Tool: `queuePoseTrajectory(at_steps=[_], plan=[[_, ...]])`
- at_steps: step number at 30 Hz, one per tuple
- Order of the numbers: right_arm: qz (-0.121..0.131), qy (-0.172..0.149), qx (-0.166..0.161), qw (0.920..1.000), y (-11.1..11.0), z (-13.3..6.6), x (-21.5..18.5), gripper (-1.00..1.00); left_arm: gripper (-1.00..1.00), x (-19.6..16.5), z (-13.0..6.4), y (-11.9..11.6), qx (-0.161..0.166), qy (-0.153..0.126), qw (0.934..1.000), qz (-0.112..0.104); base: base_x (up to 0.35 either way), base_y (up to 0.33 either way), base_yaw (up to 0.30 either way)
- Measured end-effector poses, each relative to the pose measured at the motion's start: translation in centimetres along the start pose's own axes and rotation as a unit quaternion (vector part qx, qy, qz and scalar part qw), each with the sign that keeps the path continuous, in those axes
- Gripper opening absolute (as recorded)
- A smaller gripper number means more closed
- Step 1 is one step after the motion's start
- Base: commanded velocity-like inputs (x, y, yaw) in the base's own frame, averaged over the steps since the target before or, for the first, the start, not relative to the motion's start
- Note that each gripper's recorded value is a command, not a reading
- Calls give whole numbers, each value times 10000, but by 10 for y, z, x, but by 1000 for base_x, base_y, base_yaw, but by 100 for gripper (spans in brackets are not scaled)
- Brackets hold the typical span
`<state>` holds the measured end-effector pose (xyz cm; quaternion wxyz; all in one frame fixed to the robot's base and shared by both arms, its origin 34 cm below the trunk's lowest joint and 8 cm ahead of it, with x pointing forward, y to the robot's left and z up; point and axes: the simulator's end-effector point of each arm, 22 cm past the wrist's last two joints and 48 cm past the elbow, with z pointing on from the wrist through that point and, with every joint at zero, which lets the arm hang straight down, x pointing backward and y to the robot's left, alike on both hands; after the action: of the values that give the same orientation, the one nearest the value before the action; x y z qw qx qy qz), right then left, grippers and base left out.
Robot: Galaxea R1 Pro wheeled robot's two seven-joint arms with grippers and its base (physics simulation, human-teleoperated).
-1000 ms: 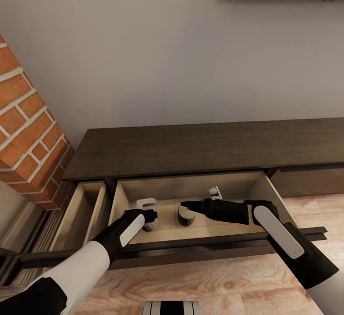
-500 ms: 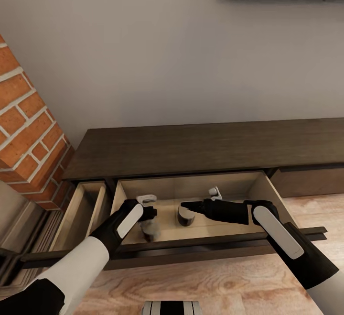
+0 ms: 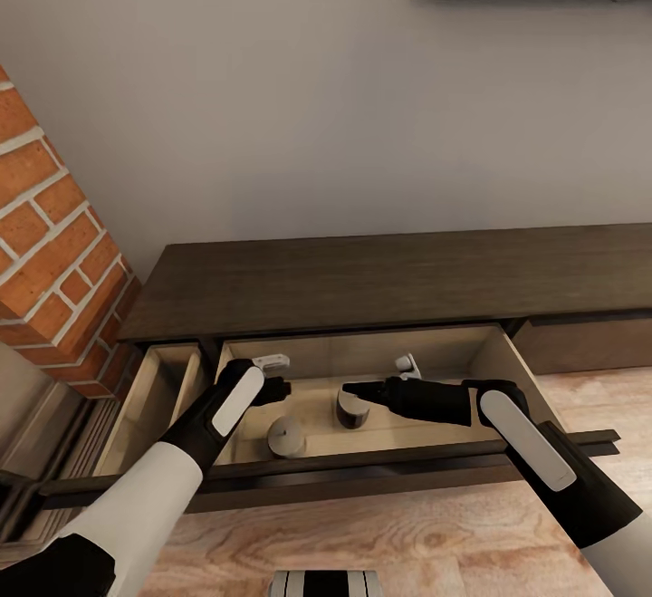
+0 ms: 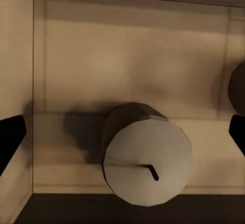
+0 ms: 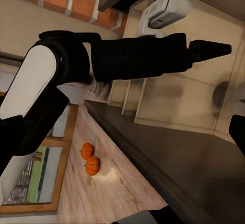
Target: Place each of the two pumpkins and all three candles from the living room inside a cabinet in the living room (use any cabinet), then make sure every cabinet is closed, and position the cauldron so it is next to a table in the living room.
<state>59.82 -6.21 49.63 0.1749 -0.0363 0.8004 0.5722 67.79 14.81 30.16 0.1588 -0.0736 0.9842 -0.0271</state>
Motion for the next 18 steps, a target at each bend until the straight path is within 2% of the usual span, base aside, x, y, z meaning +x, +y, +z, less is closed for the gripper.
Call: queuePoseTrajectory(at_steps=[12,18], plan=[[35,15,14,10000,-4,1,1,100,100,4,4,-2,47,75,10000,-46,0,0,0],[-78,-25,-6,10000,8,-2,-3,100,100,-3,-8,-6,100,-13,9999,-52,0,0,0]])
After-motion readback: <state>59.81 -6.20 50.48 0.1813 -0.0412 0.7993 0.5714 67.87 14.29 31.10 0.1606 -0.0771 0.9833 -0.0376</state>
